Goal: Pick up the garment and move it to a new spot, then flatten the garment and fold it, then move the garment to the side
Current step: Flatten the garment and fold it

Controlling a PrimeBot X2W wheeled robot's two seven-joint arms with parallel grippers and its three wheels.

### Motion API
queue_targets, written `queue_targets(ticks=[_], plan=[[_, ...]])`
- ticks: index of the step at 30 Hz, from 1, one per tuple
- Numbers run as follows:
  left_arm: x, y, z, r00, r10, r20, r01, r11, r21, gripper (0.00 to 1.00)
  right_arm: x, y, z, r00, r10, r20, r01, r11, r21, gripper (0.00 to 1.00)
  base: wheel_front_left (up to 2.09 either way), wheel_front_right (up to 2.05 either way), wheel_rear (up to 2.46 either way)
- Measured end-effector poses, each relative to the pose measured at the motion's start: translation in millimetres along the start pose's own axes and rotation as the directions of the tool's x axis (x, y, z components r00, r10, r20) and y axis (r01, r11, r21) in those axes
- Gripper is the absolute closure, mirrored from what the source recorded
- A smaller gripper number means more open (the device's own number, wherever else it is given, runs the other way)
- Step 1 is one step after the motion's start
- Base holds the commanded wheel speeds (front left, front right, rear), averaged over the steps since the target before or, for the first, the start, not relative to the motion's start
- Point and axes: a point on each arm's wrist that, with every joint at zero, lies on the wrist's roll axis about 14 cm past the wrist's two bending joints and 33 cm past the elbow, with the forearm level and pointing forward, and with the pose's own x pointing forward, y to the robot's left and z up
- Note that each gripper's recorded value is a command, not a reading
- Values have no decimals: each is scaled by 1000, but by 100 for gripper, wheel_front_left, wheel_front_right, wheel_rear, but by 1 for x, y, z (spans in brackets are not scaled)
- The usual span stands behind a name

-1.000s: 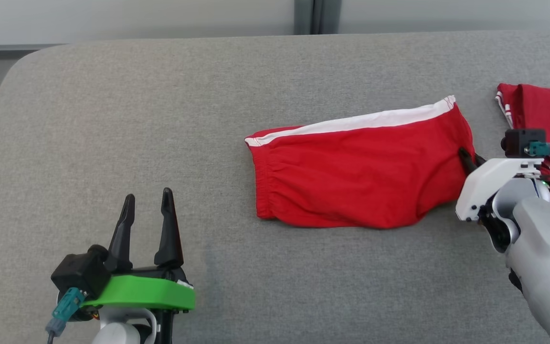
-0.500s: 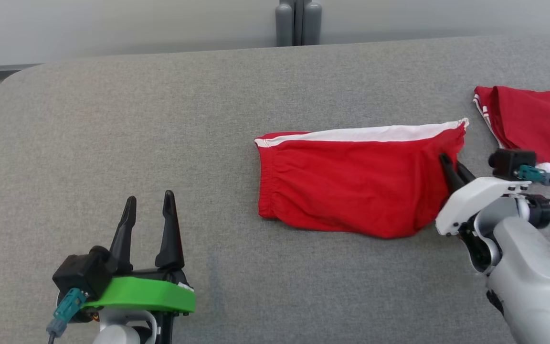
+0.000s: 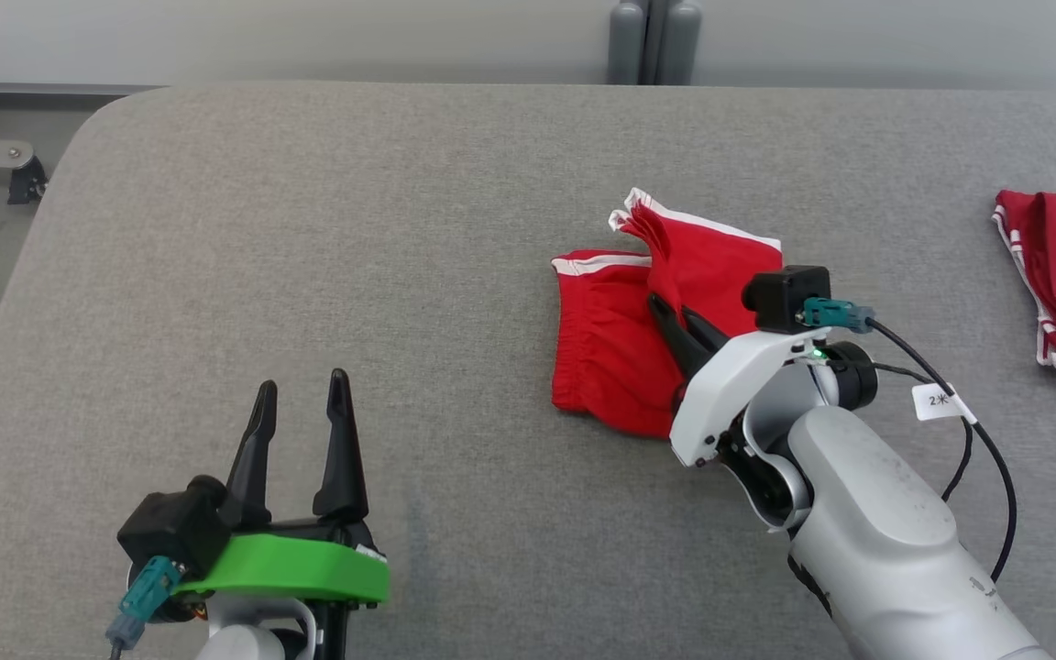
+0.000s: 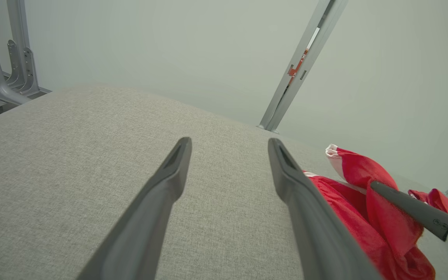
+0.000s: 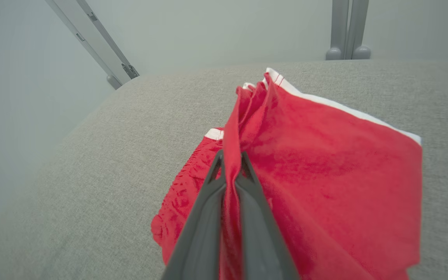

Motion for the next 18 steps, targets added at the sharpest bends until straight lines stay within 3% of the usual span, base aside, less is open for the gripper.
queue_targets(ticks=[13,15,16,18], plan=[[-7,18,1,998,61,8,-61,998,2,0,20,21,-16,996,57,-67,-58,998,-17,100,0,0,0],[-6,16,0,999,54,5,-54,999,0,0,20,26,-17,995,73,-67,-74,997,-22,55,0,0,0],[-6,15,-1,999,51,2,-51,999,-1,0,20,29,-17,995,83,-63,-84,996,-18,0,0,0,0],[-5,13,-3,999,47,0,-47,999,-2,0,19,37,-16,993,107,-49,-107,994,-8,0,0,0,0]])
